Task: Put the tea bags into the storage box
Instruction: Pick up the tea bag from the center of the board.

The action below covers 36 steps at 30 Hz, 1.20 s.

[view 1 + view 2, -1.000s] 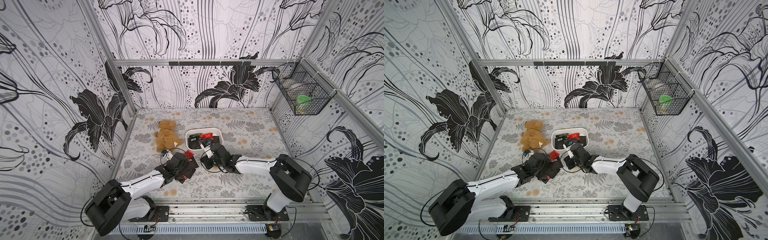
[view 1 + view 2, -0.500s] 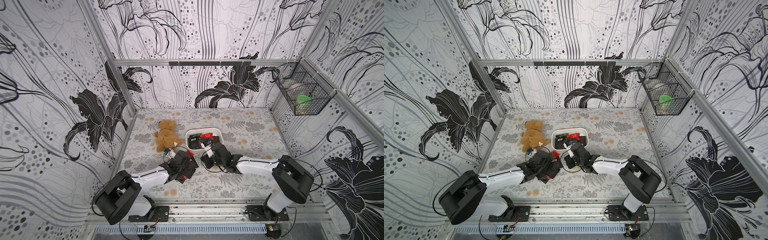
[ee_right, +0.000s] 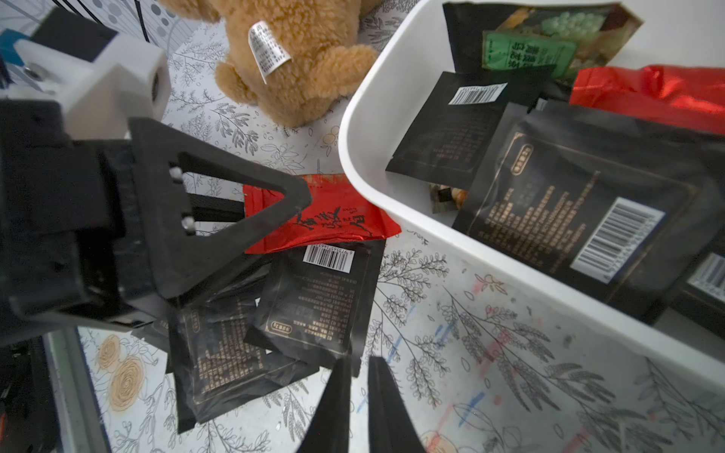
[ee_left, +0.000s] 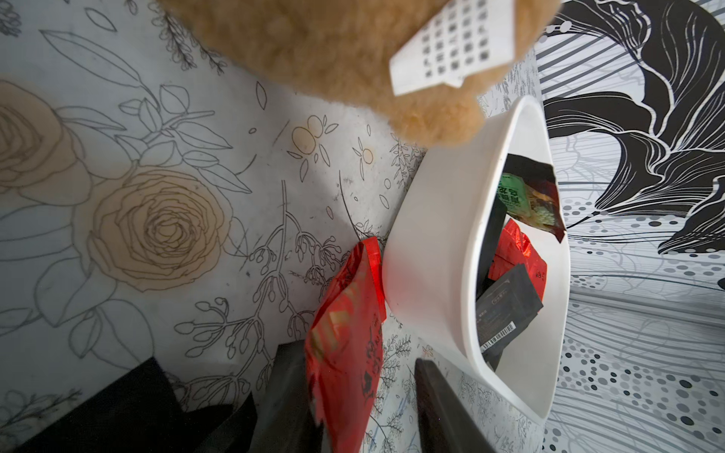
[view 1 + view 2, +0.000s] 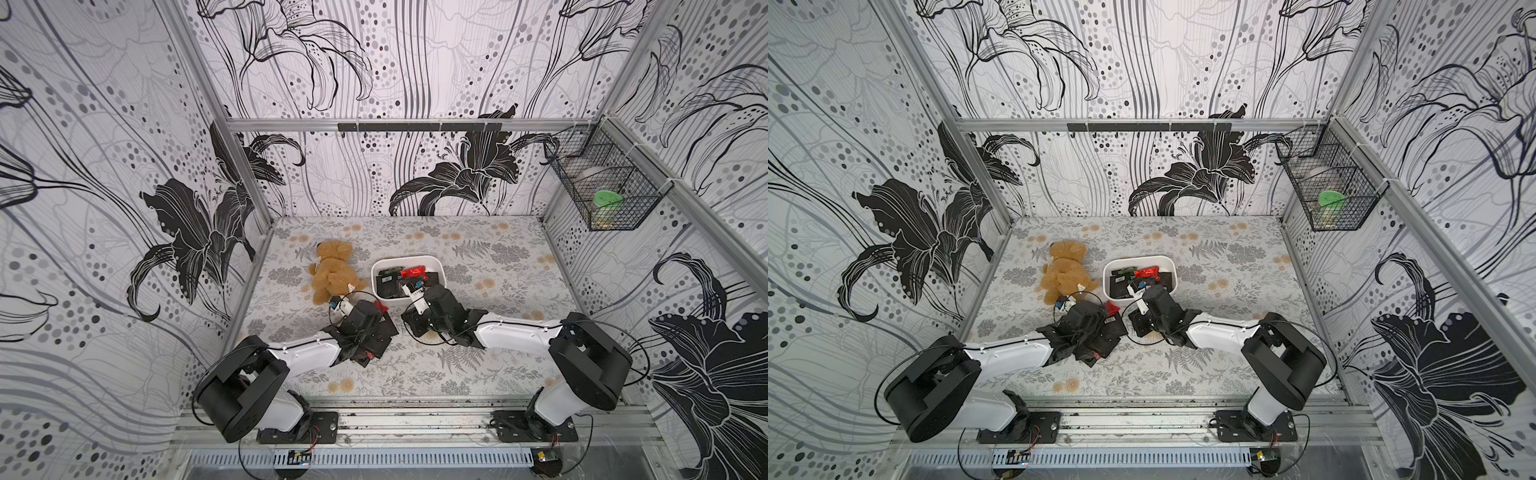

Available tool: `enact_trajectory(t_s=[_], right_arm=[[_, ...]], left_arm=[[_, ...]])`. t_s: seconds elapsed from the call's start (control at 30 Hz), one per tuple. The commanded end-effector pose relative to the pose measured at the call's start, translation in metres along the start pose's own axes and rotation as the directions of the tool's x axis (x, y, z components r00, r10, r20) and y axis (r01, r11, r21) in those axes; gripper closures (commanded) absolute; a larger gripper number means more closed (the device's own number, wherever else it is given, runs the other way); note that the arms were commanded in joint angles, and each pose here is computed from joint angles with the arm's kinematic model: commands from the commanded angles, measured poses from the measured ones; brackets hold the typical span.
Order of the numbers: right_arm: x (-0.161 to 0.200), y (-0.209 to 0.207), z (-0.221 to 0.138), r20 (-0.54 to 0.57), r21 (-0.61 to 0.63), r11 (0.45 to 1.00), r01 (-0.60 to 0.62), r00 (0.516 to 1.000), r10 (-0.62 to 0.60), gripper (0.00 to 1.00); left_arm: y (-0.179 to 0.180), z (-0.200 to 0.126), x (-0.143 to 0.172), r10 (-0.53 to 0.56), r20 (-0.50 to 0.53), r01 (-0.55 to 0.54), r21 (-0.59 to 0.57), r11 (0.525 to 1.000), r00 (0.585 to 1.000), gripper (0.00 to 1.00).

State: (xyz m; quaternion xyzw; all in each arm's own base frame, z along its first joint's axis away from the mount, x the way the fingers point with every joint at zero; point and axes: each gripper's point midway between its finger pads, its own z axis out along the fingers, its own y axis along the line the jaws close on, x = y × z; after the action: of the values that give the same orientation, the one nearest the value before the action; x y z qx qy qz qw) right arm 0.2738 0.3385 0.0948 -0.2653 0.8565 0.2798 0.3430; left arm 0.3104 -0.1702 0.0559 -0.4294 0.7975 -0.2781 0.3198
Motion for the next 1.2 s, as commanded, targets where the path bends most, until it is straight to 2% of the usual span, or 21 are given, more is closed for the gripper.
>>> enact_trajectory(t_s=[0.0, 0.3, 0.6, 0.77, 0.9, 1.07, 1.17], right_arm=[[0.000, -0.001, -0.005, 0.007, 0.011, 1.000, 0.016, 1.000, -0.017, 0.85], [-0.001, -0.005, -0.007, 0.013, 0.034, 0.999, 0.019, 1.000, -0.019, 0.85], [-0.006, -0.005, -0.016, 0.049, 0.043, 0.999, 0.026, 0.998, -0.028, 0.84], [-0.009, -0.007, -0.021, 0.066, 0.053, 0.998, 0.030, 0.997, -0.034, 0.84], [-0.013, -0.013, -0.028, 0.099, 0.089, 0.996, 0.015, 0.995, -0.024, 0.84], [-0.019, -0.035, -0.050, 0.185, 0.211, 0.977, -0.041, 0.983, 0.002, 0.80], [-0.020, -0.049, -0.064, 0.234, 0.275, 0.957, -0.090, 0.972, 0.024, 0.74]], left_arm=[[-0.016, 0.004, -0.001, -0.019, -0.002, 0.019, 0.043, 0.999, 1.000, 0.61], [-0.012, 0.004, -0.003, -0.006, -0.004, 0.006, 0.012, 1.000, 1.000, 0.76], [-0.008, -0.018, -0.018, 0.033, 0.028, -0.032, -0.036, 0.999, 0.999, 1.00], [-0.010, -0.040, -0.022, 0.050, 0.011, -0.050, -0.020, 0.999, 0.999, 1.00], [-0.019, -0.057, -0.025, 0.110, -0.007, -0.110, -0.007, 0.994, 0.994, 1.00], [-0.035, -0.082, -0.047, 0.208, 0.062, -0.206, -0.033, 0.978, 0.976, 1.00], [-0.061, -0.093, -0.057, 0.242, 0.100, -0.244, 0.009, 0.970, 0.965, 1.00]])
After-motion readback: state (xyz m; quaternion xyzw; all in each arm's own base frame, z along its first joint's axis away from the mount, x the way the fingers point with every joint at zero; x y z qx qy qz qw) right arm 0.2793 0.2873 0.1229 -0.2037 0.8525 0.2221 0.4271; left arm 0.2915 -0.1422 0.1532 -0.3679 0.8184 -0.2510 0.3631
